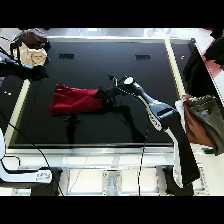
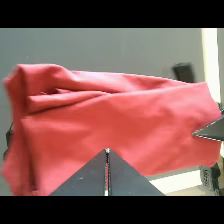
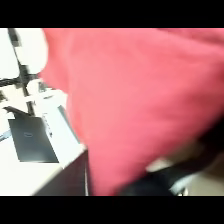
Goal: Fold the shirts.
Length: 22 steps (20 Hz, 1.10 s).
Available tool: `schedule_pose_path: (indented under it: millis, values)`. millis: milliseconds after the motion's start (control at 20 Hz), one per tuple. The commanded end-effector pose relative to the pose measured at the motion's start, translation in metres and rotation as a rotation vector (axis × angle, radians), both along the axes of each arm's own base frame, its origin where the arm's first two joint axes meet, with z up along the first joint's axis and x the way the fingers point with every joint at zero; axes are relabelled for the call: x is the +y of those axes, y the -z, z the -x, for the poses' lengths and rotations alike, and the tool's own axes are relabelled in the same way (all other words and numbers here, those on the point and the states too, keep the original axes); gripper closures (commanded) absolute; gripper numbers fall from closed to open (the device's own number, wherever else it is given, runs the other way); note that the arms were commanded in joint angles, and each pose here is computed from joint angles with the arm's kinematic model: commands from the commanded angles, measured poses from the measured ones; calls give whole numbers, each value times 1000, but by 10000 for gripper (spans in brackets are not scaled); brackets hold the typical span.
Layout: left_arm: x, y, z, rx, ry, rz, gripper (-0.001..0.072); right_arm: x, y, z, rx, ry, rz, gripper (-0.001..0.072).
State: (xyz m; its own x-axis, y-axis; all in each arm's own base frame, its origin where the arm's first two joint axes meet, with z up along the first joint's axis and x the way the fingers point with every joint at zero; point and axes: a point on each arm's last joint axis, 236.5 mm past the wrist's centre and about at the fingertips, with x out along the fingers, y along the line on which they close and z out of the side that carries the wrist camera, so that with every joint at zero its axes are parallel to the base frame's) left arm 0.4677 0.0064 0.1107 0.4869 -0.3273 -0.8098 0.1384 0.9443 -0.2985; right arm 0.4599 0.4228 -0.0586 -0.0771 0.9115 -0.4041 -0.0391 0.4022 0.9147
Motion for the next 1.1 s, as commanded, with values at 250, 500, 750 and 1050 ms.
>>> schedule_pose_path:
  millis: [250,500,750,1050]
  values:
    - [0,1,2,9,4,1,696,-77,-84,-59,-207,96,12,695]
    - [0,1,2,9,3,1,696,-258,-130,-99,-305,296,303,696]
    - [0,1,2,9,3,2,696,-441,-165,-65,-272,491,543,696]
    - [-1,1,2,19,-19,16,696,-575,-211,5,-238,700,699,696]
